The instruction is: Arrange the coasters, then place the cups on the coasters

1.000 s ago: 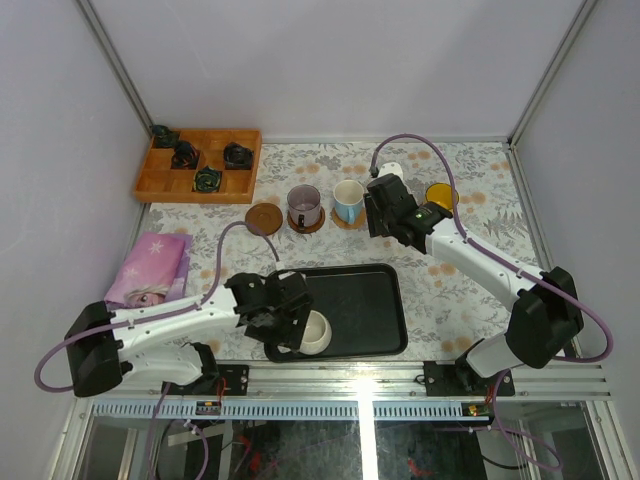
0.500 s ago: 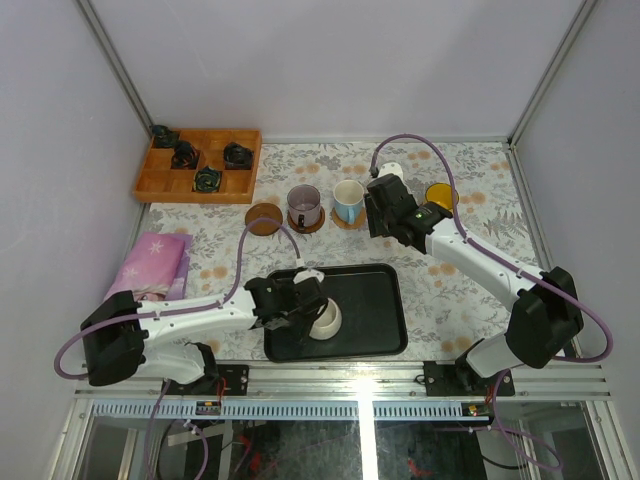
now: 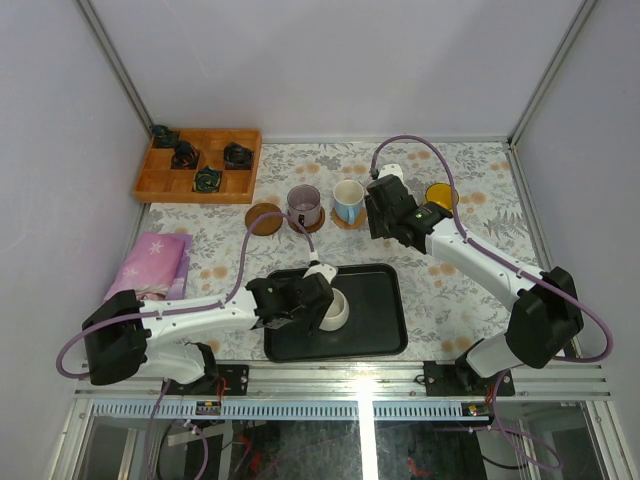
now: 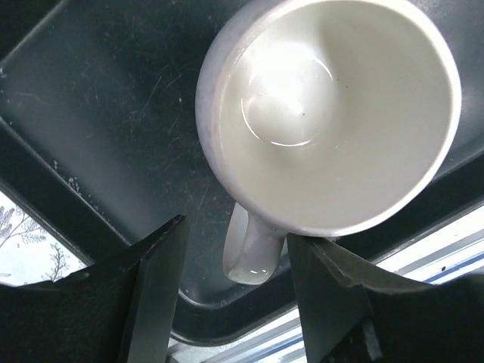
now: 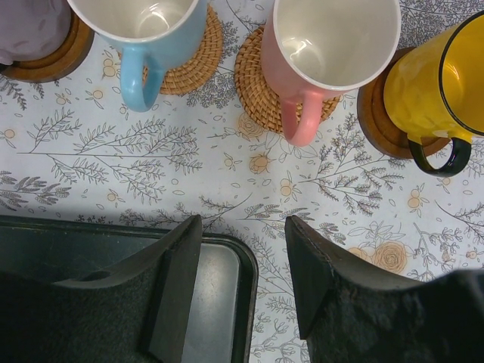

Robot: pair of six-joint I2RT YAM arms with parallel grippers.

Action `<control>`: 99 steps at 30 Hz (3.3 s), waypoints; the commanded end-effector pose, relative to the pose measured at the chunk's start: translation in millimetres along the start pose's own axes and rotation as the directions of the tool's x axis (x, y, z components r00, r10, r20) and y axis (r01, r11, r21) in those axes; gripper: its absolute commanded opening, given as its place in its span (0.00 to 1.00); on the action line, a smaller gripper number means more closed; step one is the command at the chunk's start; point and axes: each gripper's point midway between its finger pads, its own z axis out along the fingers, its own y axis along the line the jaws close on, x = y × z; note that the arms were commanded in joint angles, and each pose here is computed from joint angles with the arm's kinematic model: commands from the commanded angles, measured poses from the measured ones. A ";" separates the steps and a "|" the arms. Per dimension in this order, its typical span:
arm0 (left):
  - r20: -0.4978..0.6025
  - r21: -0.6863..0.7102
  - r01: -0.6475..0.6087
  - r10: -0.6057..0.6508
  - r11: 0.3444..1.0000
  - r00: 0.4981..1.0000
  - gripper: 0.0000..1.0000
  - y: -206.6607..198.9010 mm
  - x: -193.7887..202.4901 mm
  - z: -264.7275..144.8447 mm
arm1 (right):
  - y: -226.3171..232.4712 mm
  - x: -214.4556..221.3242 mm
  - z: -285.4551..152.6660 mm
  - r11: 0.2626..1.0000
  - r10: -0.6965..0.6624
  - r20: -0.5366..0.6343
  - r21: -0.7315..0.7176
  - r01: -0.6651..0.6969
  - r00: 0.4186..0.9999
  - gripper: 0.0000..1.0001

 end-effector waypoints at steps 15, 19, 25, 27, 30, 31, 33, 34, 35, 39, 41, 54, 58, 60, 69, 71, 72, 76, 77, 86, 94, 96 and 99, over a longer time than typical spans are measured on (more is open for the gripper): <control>0.093 0.042 -0.047 0.043 0.998 0.995 0.00 -6.4 -28.8 9.3 | -7.4 -11.2 -14.9 0.999 0.039 0.051 0.012 -0.039 0.998 0.55; 0.144 -0.004 -0.040 0.040 0.999 0.989 0.00 3.7 -39.6 1.2 | -8.0 -13.5 -16.2 0.999 0.044 0.062 0.013 -0.045 0.997 0.55; 0.262 -0.064 0.040 -0.022 0.997 0.965 0.00 32.6 -74.6 -24.0 | -11.0 -17.8 -17.9 0.998 0.049 0.094 0.021 -0.051 0.994 0.55; 0.308 -0.080 0.089 -0.061 0.993 0.950 0.00 43.3 -89.5 -33.7 | -12.8 -20.5 -18.5 0.998 0.050 0.107 0.030 -0.054 0.993 0.54; 0.383 -0.103 0.156 -0.106 0.982 0.918 0.00 57.0 -111.7 -49.5 | -16.2 -25.5 -19.1 0.997 0.057 0.129 0.048 -0.064 0.990 0.53; 0.403 -0.116 0.178 -0.117 0.977 0.908 0.00 62.6 -117.4 -53.2 | -16.5 -27.5 -19.7 0.997 0.061 0.137 0.049 -0.068 0.989 0.53; 0.438 -0.149 0.209 -0.125 0.967 0.890 0.00 72.4 -125.5 -59.4 | -16.0 -29.5 -19.9 0.996 0.067 0.148 0.045 -0.074 0.987 0.52; 0.454 -0.166 0.224 -0.127 0.960 0.882 0.00 77.7 -129.4 -61.8 | -19.7 -31.3 -20.2 0.995 0.069 0.158 0.065 -0.080 0.985 0.52; 0.472 -0.187 0.241 -0.128 0.952 0.872 0.00 83.8 -133.1 -64.5 | -20.3 -32.3 -20.2 0.994 0.072 0.164 0.068 -0.084 0.984 0.52; 0.525 -0.223 0.305 -0.150 0.926 0.838 0.00 106.5 -148.8 -69.3 | -21.6 -32.7 -19.0 0.993 0.075 0.170 0.077 -0.089 0.983 0.52; 0.539 -0.255 0.346 -0.164 0.903 0.826 0.00 123.9 -152.4 -68.9 | -22.1 -33.5 -18.0 0.993 0.075 0.177 0.081 -0.091 0.981 0.52; 0.692 -0.262 0.553 -0.245 0.791 0.679 0.00 244.2 -203.6 -67.0 | -22.2 -49.5 -15.9 0.990 0.080 0.226 0.093 -0.103 0.971 0.51; 0.680 -0.246 0.554 -0.266 0.795 0.683 0.00 264.1 -210.1 -48.6 | -23.7 -52.7 -17.1 0.989 0.080 0.235 0.101 -0.106 0.969 0.51; 0.682 -0.232 0.555 -0.273 0.799 0.678 0.00 270.6 -215.3 -43.6 | -24.8 -52.7 -17.0 0.989 0.079 0.236 0.107 -0.107 0.968 0.51; 0.654 -0.223 0.515 -0.264 0.828 0.709 0.00 283.8 -227.4 -14.0 | -25.9 -50.5 -12.3 0.986 0.073 0.222 0.127 -0.103 0.972 0.50; 0.642 -0.227 0.499 -0.257 0.836 0.722 0.00 284.7 -229.8 -7.3 | -25.4 -50.7 -11.5 0.986 0.074 0.220 0.128 -0.104 0.973 0.50; 0.633 -0.229 0.492 -0.255 0.840 0.731 0.00 284.6 -230.1 -3.4 | -25.1 -51.4 -11.3 0.986 0.074 0.221 0.127 -0.104 0.973 0.50; 0.599 -0.237 0.474 -0.256 0.848 0.759 0.00 284.9 -228.2 10.6 | -24.6 -51.4 -10.1 0.987 0.071 0.216 0.129 -0.100 0.974 0.50; 0.592 -0.236 0.471 -0.259 0.850 0.763 0.00 284.3 -227.1 13.8 | -24.2 -51.2 -9.9 0.987 0.072 0.215 0.128 -0.102 0.974 0.50; 0.547 -0.254 0.476 -0.281 0.842 0.789 0.00 283.7 -209.0 27.1 | -21.0 -46.2 -5.1 0.987 0.079 0.198 0.120 -0.104 0.977 0.50; 0.522 -0.257 0.492 -0.309 0.832 0.795 0.00 279.6 -191.6 26.8 | -18.4 -45.8 -2.0 0.989 0.076 0.191 0.114 -0.099 0.979 0.51; 0.519 -0.257 0.496 -0.315 0.829 0.795 0.00 278.6 -186.4 25.8 | -17.4 -45.3 -1.1 0.989 0.075 0.188 0.110 -0.097 0.979 0.50; 0.513 -0.261 0.500 -0.320 0.826 0.796 0.00 277.8 -180.6 26.0 | -15.4 -44.7 0.9 0.990 0.074 0.183 0.105 -0.094 0.980 0.50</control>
